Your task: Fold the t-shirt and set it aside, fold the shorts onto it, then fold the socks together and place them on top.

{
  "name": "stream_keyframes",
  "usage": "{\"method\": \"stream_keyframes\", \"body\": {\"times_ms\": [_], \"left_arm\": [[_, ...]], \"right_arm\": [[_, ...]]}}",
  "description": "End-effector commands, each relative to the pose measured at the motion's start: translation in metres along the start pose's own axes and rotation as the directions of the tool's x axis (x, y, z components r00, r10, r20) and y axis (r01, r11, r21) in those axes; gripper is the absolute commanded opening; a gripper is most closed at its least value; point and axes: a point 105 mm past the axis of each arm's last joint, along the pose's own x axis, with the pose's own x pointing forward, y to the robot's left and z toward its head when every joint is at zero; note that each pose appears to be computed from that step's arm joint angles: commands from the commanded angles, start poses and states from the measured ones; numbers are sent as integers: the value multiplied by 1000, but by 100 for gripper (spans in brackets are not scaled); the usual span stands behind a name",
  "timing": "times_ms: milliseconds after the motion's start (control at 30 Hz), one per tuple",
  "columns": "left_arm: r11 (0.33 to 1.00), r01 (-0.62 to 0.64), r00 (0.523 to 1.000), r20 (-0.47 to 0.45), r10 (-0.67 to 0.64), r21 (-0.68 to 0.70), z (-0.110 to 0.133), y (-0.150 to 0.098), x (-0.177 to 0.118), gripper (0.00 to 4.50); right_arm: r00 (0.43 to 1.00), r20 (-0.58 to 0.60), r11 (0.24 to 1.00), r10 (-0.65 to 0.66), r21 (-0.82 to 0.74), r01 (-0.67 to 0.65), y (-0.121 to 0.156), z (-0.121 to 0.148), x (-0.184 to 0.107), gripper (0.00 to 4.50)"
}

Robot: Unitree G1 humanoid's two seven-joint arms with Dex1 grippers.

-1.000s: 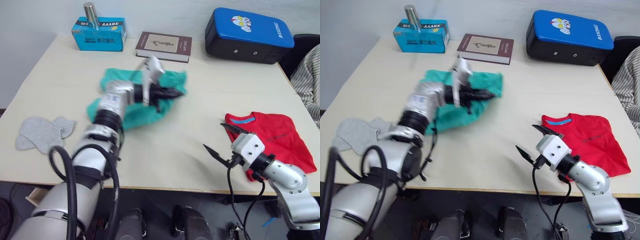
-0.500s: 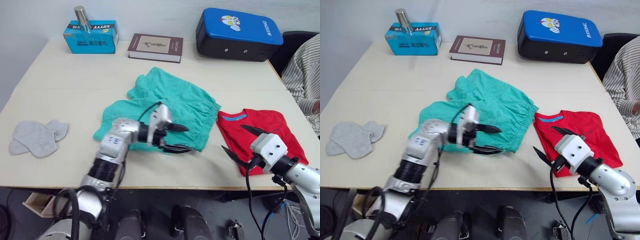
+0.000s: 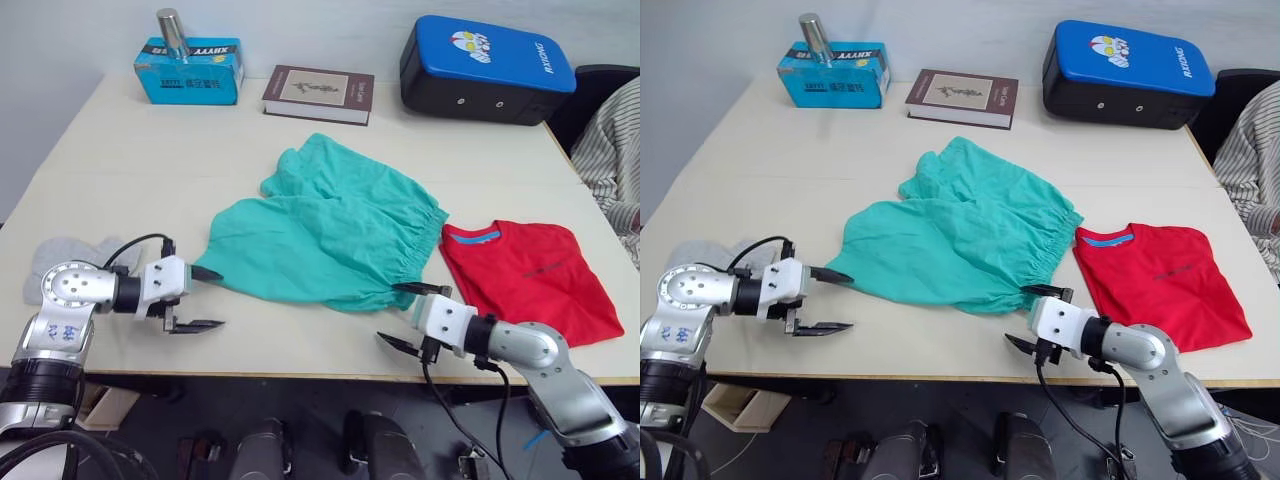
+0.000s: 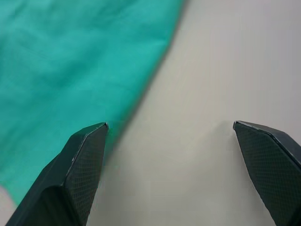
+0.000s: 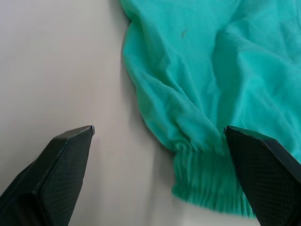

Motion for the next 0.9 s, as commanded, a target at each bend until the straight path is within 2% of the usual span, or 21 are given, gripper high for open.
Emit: {"method": "stream_keyframes", "body": {"times_ms": [33,133,233,433,600,633,667,800,900], "left_arm": [[987,-122,992,21,121,108,4,18,7,448],[971,-186,982,7,187,150,-2,34,18,448],[966,-211,975,-35,219,152,-9,54,32,387],[976,-188,972,-122,201,110,-10,79,50,196],[995,-67,980,-184,80,72,-10,75,65,40],[997,-53,982,-178,62,50,-11,73,66,12],[999,-37,987,-158,41,28,-10,70,66,3],[996,59,998,-16,-60,-70,-7,51,61,3],[988,100,990,109,-87,-117,-5,36,50,3]], "right_arm": [[996,-28,996,-83,-18,83,-12,-4,14,450],[994,-64,995,-84,-58,80,-13,-10,23,450],[990,-92,992,-107,-70,101,-20,-15,26,388],[987,-114,991,-114,-81,105,-30,-19,20,178],[989,-110,992,-98,-88,88,-29,-16,14,4],[989,-109,992,-98,-88,89,-29,-16,13,0],[989,-110,992,-99,-89,90,-29,-16,11,0],[987,-117,991,-108,-89,98,-29,-18,6,0],[986,-118,990,-115,-89,105,-31,-20,4,0]]}}
